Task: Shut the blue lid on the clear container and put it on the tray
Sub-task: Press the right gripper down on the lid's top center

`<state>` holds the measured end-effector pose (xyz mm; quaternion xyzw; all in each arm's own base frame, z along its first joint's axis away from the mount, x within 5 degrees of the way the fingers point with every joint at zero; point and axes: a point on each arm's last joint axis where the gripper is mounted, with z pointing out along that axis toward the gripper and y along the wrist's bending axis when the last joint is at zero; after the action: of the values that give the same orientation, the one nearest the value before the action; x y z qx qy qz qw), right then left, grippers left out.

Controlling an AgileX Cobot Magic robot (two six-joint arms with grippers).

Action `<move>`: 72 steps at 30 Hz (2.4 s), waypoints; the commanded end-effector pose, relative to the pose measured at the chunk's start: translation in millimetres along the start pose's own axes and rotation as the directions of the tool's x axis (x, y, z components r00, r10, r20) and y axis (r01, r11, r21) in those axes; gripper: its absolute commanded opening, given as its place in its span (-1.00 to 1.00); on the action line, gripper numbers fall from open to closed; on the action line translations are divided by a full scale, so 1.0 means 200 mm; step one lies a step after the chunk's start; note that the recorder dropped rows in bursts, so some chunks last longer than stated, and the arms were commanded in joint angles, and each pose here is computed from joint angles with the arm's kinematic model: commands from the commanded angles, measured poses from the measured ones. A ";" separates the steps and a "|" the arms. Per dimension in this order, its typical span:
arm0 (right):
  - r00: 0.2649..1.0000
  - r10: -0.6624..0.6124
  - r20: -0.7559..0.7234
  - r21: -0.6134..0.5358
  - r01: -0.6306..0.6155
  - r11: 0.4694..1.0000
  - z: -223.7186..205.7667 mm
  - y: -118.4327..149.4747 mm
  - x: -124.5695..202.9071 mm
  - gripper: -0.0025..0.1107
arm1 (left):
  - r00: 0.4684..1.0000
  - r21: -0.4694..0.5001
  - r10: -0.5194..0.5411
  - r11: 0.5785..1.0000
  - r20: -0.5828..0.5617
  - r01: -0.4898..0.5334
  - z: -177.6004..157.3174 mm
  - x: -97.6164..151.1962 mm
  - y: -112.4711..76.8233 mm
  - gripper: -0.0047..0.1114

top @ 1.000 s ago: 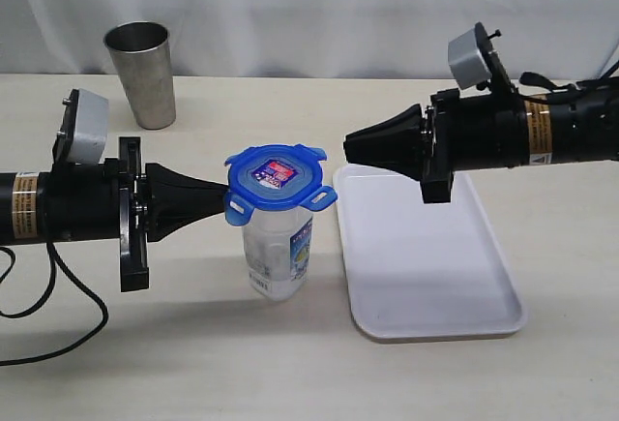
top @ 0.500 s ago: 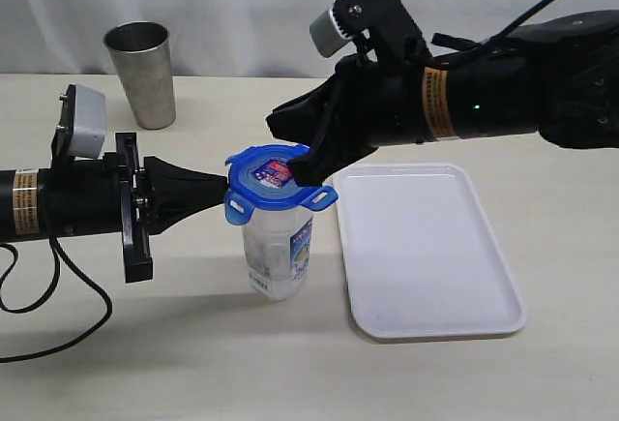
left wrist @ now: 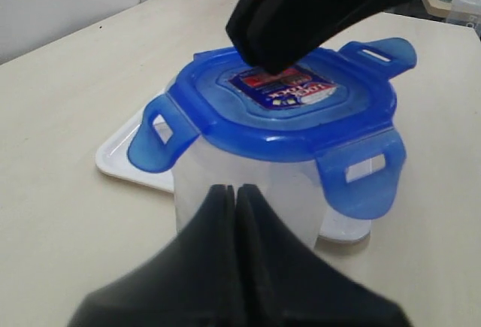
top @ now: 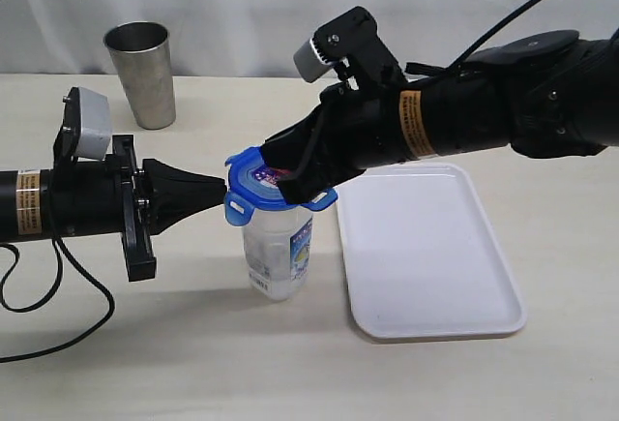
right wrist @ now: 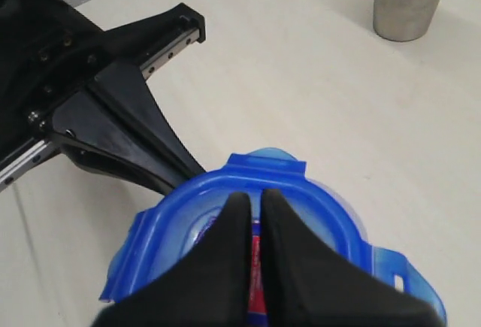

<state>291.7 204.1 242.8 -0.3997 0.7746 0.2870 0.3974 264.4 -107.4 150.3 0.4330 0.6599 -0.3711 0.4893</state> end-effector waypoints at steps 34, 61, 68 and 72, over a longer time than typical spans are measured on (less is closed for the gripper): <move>0.999 -0.023 -0.044 0.011 0.023 1.000 0.04 -0.01 0.07 -0.87 | 1.000 -0.029 -0.003 1.000 0.021 0.003 0.00 -0.02 0.02 -0.92; 0.995 -0.085 -0.049 0.048 0.088 0.995 0.04 -0.03 0.07 -0.87 | 1.000 -0.022 -0.007 1.000 0.027 0.008 0.00 -0.03 0.01 -0.92; 0.992 -0.123 0.009 0.057 0.122 0.991 -0.05 0.01 -0.01 -0.87 | 1.000 -0.022 -0.007 1.000 0.027 0.008 0.00 -0.03 0.01 -0.92; 0.989 -0.134 0.064 -0.008 0.134 0.991 -0.14 0.08 -0.07 -0.87 | 0.999 -0.028 -0.008 1.000 0.031 0.009 0.00 -0.03 0.01 -0.92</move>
<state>283.9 197.6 257.1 -0.4278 0.7512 0.2580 0.4314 266.5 -106.8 150.9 0.4220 0.6643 -0.3681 0.4950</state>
